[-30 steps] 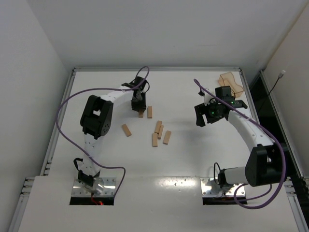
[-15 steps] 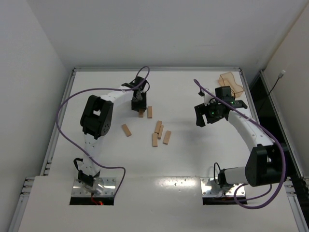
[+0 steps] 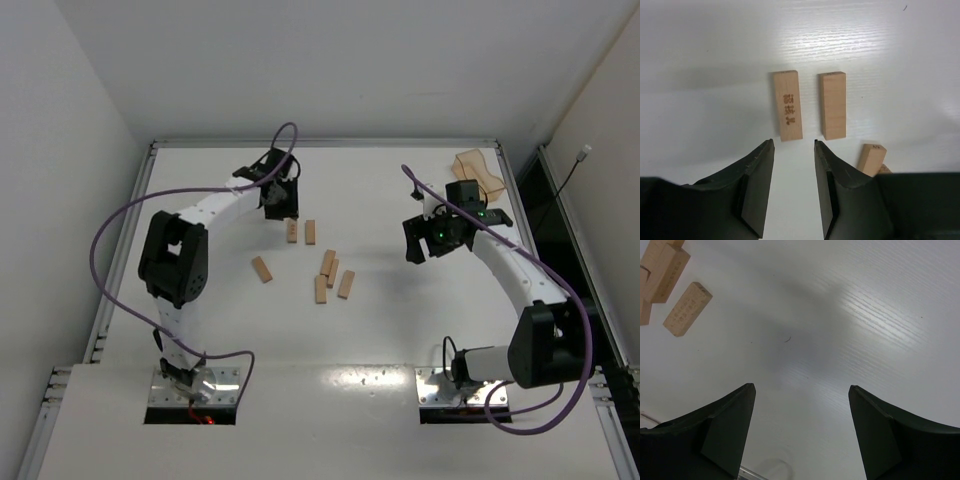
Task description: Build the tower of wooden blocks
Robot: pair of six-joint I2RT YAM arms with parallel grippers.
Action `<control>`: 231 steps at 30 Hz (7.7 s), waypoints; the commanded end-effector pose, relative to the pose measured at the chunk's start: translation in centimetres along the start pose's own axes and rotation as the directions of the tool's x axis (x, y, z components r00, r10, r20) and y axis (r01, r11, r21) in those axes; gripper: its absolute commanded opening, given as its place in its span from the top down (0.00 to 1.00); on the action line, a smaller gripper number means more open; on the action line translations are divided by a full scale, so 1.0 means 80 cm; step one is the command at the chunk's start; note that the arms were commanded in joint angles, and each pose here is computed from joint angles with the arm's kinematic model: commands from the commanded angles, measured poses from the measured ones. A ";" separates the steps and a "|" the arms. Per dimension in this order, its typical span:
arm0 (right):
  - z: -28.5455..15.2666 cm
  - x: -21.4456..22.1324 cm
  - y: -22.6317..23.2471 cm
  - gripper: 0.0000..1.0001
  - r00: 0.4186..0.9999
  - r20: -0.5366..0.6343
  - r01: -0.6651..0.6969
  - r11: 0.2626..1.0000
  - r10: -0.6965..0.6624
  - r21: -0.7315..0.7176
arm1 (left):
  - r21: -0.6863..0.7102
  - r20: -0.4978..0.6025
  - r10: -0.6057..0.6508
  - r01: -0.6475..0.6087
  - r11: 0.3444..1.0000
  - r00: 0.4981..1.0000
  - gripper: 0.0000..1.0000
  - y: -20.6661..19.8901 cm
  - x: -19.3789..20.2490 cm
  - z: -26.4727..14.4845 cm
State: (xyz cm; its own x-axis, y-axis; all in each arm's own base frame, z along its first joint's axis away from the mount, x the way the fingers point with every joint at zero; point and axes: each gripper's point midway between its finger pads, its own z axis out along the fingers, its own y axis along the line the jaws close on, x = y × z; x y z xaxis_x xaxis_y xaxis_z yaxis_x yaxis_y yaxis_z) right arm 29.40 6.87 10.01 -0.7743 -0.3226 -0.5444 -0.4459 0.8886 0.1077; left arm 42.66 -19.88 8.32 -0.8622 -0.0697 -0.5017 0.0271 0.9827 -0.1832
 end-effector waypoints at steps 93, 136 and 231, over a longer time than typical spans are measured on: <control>-0.013 -0.010 0.006 0.27 0.997 0.083 0.009 1.000 -0.009 -0.003 | -0.196 0.099 0.026 -0.006 0.981 0.995 0.49 0.035 0.017 -0.026; -0.019 0.027 0.029 0.29 0.995 0.030 0.095 0.995 -0.094 -0.026 | 0.144 -0.216 0.273 -0.246 0.959 0.938 0.43 -0.104 0.220 -0.040; -0.012 -0.013 0.009 0.29 0.996 0.036 0.082 0.997 -0.081 -0.004 | -0.319 -0.182 -0.270 0.203 0.926 0.946 1.00 0.122 0.170 -0.008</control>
State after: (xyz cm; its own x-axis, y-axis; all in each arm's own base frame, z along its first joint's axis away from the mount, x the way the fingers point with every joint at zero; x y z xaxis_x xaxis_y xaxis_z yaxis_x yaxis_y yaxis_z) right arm 27.81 7.58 9.80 -0.7523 -0.3843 -0.5351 -0.5067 0.8567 0.0971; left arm 29.36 -10.26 0.60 -0.9233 -0.2848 -0.2576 -0.3051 0.9514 0.0415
